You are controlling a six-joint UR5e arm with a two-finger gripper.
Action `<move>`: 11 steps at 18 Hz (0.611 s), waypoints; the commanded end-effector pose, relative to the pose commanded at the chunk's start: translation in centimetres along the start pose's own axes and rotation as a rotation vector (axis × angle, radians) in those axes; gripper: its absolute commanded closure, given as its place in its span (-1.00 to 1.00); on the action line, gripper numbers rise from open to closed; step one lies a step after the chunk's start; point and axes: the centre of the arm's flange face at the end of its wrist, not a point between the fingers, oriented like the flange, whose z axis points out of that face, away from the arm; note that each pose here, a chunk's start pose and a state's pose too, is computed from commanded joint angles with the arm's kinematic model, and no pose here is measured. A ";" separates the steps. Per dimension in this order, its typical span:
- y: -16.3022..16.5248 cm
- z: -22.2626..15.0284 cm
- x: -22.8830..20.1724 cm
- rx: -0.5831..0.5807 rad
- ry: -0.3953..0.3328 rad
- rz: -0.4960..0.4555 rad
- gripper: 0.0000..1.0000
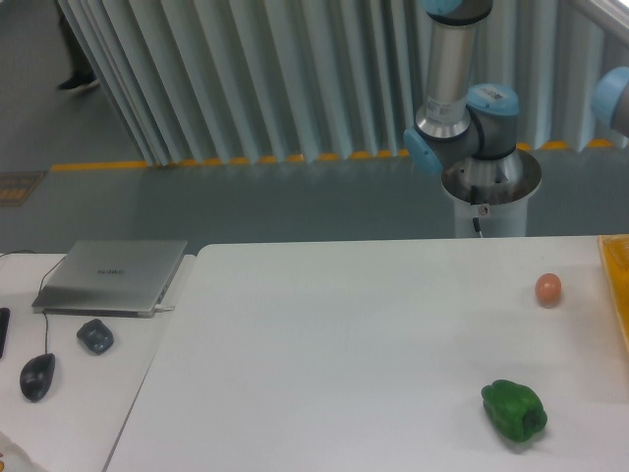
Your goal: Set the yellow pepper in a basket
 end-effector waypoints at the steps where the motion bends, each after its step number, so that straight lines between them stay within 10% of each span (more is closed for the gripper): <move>1: -2.0 -0.3 -0.5 0.005 -0.040 -0.036 -1.00; 11: -11.0 1.1 -1.2 0.002 -0.116 -0.143 -1.00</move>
